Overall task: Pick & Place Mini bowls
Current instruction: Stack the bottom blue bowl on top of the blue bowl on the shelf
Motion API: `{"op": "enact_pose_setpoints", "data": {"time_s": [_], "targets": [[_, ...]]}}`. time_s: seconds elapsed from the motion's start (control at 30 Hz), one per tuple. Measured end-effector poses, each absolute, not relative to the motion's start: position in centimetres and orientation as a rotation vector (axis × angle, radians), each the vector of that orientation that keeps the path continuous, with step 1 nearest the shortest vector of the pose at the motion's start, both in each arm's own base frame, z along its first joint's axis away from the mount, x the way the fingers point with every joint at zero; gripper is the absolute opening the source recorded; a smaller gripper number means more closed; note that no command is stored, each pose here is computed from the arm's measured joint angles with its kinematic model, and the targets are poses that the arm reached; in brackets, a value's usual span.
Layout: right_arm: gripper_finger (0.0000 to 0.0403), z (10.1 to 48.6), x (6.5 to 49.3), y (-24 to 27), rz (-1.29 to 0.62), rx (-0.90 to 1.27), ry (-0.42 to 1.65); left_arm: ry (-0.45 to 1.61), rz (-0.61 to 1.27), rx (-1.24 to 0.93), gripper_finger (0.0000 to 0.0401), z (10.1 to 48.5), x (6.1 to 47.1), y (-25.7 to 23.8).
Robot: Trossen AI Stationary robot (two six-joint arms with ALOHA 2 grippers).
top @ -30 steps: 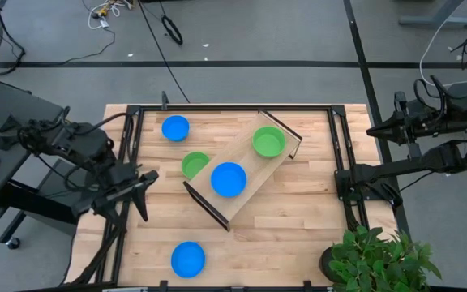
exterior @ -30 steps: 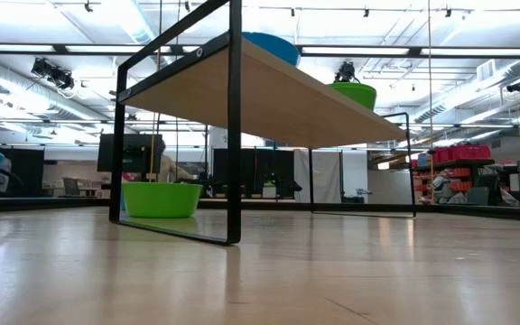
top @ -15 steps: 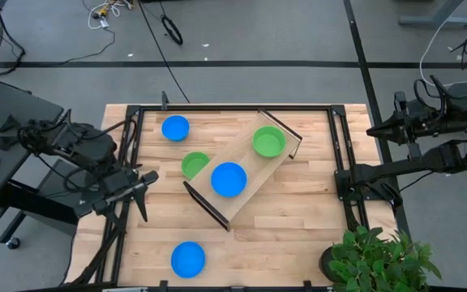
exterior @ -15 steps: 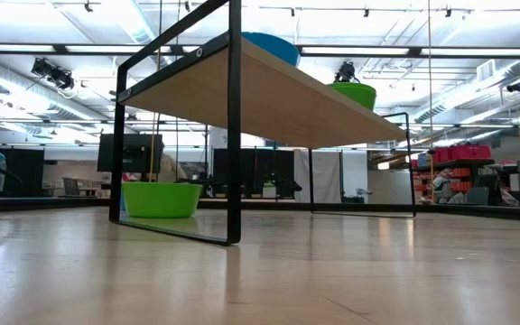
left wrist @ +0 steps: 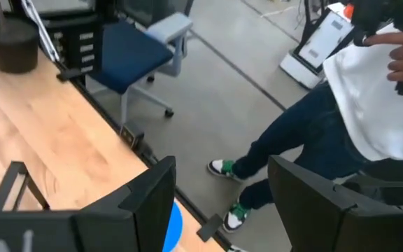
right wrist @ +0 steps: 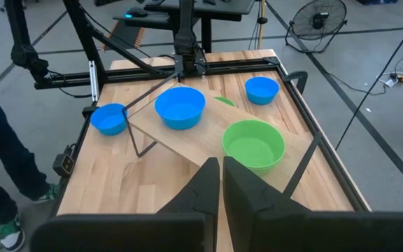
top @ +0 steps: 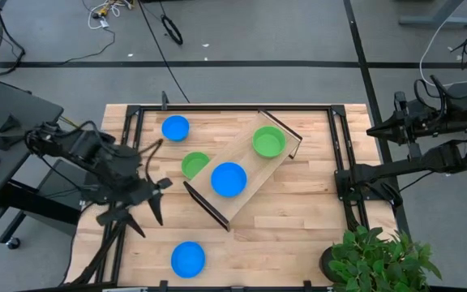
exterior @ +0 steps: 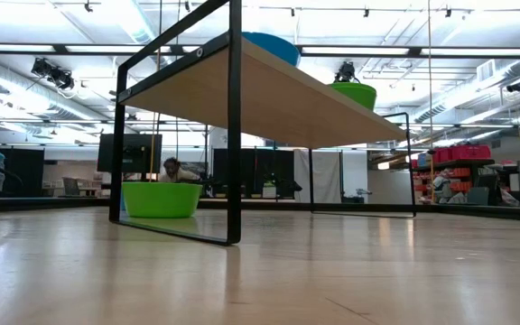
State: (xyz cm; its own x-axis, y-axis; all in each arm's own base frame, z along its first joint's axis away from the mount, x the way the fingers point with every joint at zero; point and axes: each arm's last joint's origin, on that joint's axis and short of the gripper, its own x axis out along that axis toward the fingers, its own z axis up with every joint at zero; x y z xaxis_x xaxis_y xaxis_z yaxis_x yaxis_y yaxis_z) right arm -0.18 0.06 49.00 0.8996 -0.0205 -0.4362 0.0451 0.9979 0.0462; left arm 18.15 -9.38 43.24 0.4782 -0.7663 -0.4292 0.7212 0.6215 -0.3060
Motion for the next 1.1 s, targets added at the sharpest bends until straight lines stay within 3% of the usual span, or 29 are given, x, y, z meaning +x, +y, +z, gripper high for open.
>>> {"op": "enact_pose_setpoints", "data": {"time_s": [0.3,0.7,1.1], "targets": [[0.0023,49.0,-0.2,0.1,-0.034,0.056,0.451,0.764,-0.848,-0.156,0.0232,41.2,19.6,-10.0],[0.0023,49.0,-0.2,0.1,-0.034,0.056,0.451,1.120,-0.420,-0.232,0.0232,38.1,19.9,-10.1],[0.0023,49.0,-0.2,0.1,-0.034,0.056,0.450,1.313,-0.200,-0.384,0.0232,35.7,20.9,-13.0]]}}
